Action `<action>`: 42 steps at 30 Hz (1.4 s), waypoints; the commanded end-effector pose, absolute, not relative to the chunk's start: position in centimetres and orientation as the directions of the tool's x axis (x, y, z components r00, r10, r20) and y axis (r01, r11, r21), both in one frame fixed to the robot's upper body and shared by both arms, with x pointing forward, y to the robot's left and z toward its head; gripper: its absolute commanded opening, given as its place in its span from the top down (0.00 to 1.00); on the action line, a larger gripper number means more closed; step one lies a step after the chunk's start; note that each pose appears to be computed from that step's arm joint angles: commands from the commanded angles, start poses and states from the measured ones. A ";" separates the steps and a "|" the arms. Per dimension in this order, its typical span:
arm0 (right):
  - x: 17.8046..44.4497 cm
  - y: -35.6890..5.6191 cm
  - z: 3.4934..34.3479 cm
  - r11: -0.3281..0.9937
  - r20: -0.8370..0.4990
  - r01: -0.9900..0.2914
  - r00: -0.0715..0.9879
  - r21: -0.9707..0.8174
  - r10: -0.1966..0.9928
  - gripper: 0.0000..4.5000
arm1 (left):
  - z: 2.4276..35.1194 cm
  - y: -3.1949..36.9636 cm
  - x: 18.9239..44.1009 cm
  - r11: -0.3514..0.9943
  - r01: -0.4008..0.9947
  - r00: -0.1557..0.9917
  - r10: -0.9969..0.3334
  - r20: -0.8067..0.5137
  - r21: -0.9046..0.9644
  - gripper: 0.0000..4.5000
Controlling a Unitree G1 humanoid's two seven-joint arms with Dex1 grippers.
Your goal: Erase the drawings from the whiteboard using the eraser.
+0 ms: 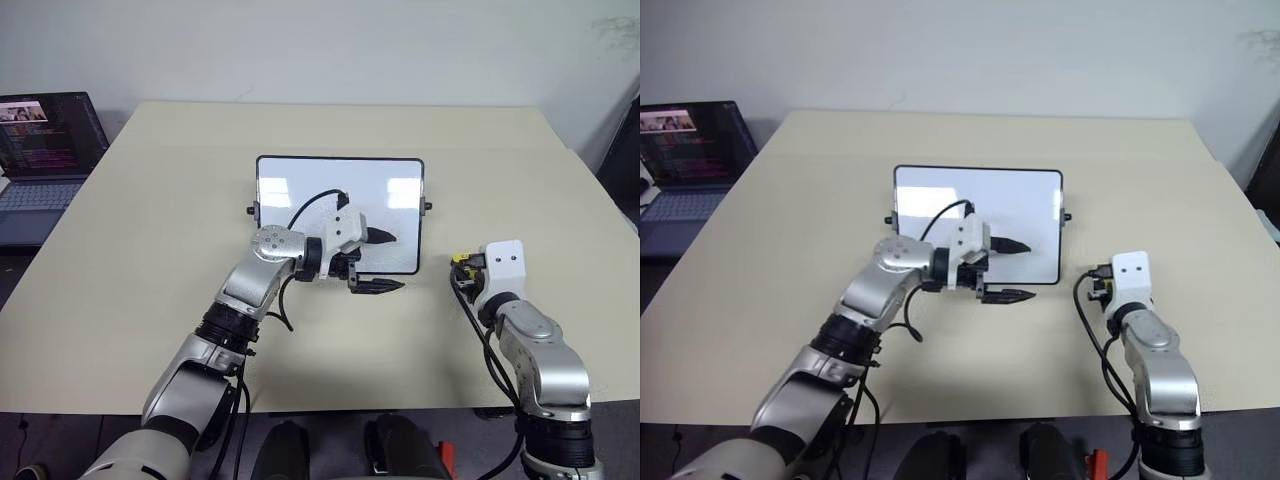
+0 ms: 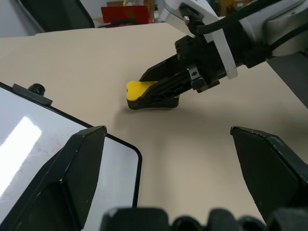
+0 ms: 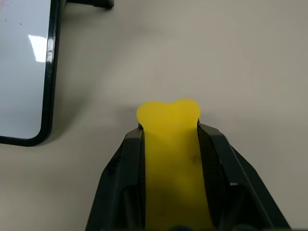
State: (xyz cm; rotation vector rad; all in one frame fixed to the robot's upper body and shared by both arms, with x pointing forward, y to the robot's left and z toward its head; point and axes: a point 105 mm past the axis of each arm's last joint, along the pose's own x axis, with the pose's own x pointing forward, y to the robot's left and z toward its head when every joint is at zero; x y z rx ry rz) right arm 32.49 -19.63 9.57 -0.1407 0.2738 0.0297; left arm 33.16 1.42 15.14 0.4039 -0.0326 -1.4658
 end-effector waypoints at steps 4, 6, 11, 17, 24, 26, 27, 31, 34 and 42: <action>33.6 -20.7 10.8 0.993 -0.196 0.014 0.980 -0.114 -0.036 0.43 | 15.6 1.5 33.0 0.034 0.941 0.113 -0.969 -0.219 0.336 0.00; 33.7 -20.8 10.7 0.994 -0.193 0.013 0.981 -0.111 -0.034 0.27 | 15.4 1.7 32.9 0.043 0.942 0.121 -0.969 -0.216 0.333 0.00; 33.6 -20.3 11.6 0.996 -0.154 -0.003 0.988 -0.092 -0.011 0.01 | 15.6 3.4 32.8 0.114 0.933 0.190 -0.962 -0.199 0.340 0.00; 31.8 -18.5 15.7 0.995 0.020 -0.074 0.997 -0.073 0.076 0.01 | 18.0 7.8 32.6 0.414 0.866 0.440 -0.898 -0.031 0.282 0.00; 27.0 -16.8 14.6 0.981 0.085 -0.125 0.987 -0.151 0.139 0.01 | 15.9 15.1 29.5 0.844 0.525 0.839 -0.535 0.099 0.108 0.00; 25.8 -16.9 13.6 0.991 0.083 -0.111 0.990 -0.069 0.116 0.01 | 15.2 17.4 29.3 0.931 0.355 0.924 -0.363 0.120 0.085 0.00; 25.3 -17.1 13.1 0.994 0.075 -0.098 0.992 -0.051 0.102 0.01 | 14.8 18.3 29.1 0.954 0.288 0.948 -0.296 0.120 0.081 0.00; 23.7 -18.4 10.6 0.998 0.056 -0.060 0.997 0.022 0.059 0.01 | 13.0 21.1 28.6 0.987 0.104 0.988 -0.116 0.099 0.122 0.00; 23.4 -19.4 9.9 0.999 0.067 -0.031 0.997 0.042 0.028 0.01 | 13.0 22.6 28.8 0.995 0.000 0.993 -0.012 0.114 0.104 0.00; 24.6 -21.1 10.7 1.000 0.111 -0.020 0.994 -0.019 0.022 0.01 | 12.5 21.3 28.8 0.996 -0.010 0.993 -0.001 0.115 0.090 0.00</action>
